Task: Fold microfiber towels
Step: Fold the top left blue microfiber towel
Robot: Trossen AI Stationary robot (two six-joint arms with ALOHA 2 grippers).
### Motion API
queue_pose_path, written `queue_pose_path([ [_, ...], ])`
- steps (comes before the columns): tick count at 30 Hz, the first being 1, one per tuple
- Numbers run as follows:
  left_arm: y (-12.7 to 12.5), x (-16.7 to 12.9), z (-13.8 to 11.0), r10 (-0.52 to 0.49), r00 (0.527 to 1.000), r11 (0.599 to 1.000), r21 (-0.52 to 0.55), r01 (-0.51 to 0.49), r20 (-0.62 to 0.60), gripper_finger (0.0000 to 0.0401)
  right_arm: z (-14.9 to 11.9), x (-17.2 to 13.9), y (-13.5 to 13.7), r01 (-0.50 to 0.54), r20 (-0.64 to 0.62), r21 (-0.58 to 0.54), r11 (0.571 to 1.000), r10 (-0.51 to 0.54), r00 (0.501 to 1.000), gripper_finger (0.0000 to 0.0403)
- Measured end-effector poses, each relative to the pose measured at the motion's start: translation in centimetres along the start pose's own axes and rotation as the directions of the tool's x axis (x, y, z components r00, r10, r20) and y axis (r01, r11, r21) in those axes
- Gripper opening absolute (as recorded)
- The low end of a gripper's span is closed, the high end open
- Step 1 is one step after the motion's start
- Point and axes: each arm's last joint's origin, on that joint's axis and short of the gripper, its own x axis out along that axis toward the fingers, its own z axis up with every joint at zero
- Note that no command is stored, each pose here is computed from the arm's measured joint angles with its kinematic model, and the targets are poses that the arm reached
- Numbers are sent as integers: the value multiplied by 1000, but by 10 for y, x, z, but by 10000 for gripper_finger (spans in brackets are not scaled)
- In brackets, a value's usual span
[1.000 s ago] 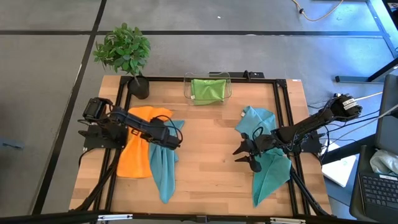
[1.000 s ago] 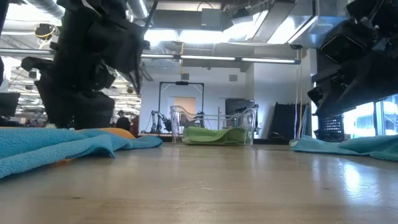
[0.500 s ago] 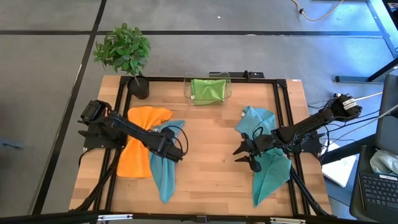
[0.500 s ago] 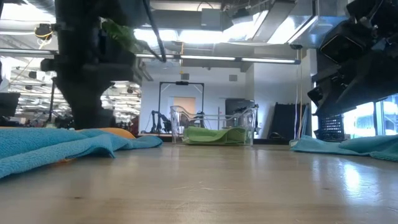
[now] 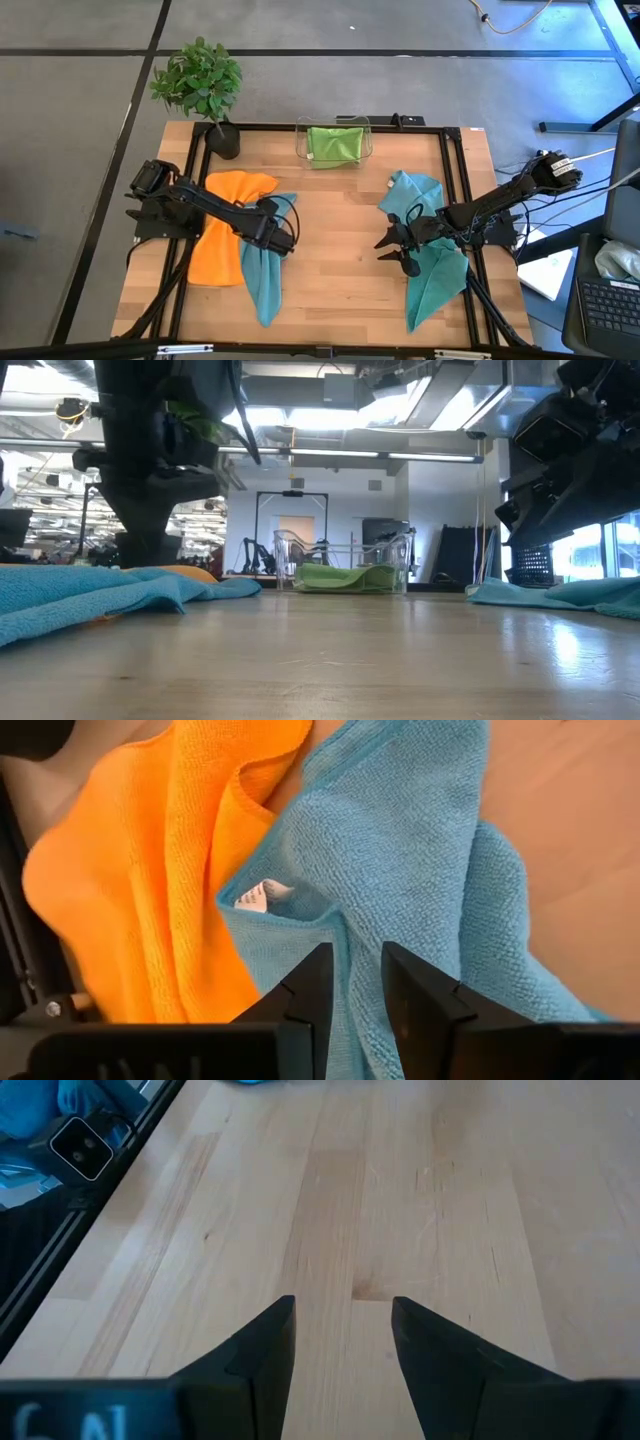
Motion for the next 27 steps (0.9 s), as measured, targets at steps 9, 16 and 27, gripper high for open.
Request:
queue_pose_path([
  [9, 1, 2, 4, 14, 999, 1000, -27, -13, 29, 80, 0, 0, 0, 0, 0, 0, 1000, 0, 1000, 170],
  [16, 3, 3, 2, 43, 983, 974, 211, -81, 176, 80, 0, 0, 0, 1, -3, 0, 1000, -1, 1000, 170],
  [27, 1, 3, -8, 22, 983, 883, 457, -104, 181, 80, -1, 0, 0, 3, -8, -2, 1000, -3, 1000, 170],
])
